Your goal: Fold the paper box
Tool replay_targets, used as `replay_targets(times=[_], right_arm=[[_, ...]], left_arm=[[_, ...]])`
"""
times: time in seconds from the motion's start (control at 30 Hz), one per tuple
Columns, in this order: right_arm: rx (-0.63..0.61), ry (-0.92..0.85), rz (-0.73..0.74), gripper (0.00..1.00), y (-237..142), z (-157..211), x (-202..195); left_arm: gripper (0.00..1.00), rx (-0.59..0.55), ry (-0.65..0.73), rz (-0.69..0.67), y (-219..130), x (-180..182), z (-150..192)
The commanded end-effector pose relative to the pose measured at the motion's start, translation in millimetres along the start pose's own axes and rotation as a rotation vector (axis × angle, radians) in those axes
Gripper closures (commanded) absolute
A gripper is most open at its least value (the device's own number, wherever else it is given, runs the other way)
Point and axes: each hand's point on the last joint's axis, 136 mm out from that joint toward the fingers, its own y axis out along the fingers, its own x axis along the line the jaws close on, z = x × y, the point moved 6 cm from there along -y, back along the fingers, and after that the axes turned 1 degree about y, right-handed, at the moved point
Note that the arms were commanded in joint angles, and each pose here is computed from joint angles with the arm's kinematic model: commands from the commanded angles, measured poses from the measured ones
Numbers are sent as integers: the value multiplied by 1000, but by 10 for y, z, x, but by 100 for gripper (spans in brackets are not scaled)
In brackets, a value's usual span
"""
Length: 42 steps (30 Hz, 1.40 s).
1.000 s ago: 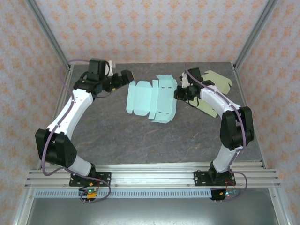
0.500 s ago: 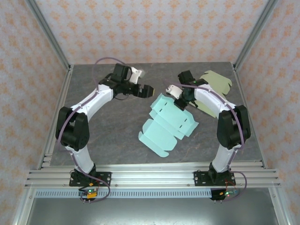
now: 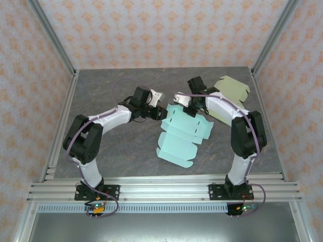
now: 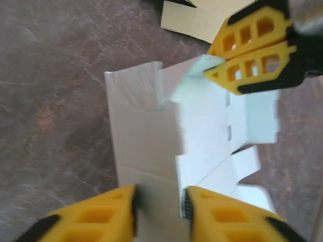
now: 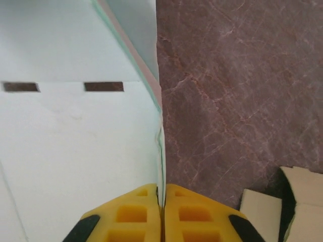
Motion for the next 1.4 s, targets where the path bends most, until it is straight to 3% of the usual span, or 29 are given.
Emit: replay_targets(times=[0.0,0.07,0.1,0.2,0.3,0.4,0.5,0.6,0.77,1.0,1.37], right_arm=[[-152,120,86,82,-113,-183,-167],[-253,233,108,78,-255,-266,-223],[-310,298,127,68,-331,-310,-246],[-452,514,145,65,-571,-421,-286],[-548,858,103,61,-796,-463,-307],[-536,1176,-37,57,-772,-414,-167],[-422,1301,-181,52,-608,-370,71],[-272,1239,-259,48,-411,-352,359],[-42,1086,-190,43,-136,-275,647],[69,1116,-91,44,180,-142,608],[81,1176,125,46,263,-106,340]], left_arm=[[88,-85,-15,26,17,-17,-159],[100,-78,-52,60,65,-22,-154],[100,-85,-75,74,88,-18,-151],[100,-122,-146,33,130,76,-151],[100,-160,-273,-42,164,230,-178],[100,-200,-389,-45,207,331,-204],[100,-228,-453,-24,238,361,-235],[100,-250,-466,-9,230,353,-265],[100,-232,-504,-14,356,445,-183],[100,-229,-512,-14,376,476,-168],[100,-197,-507,-15,330,469,-101]])
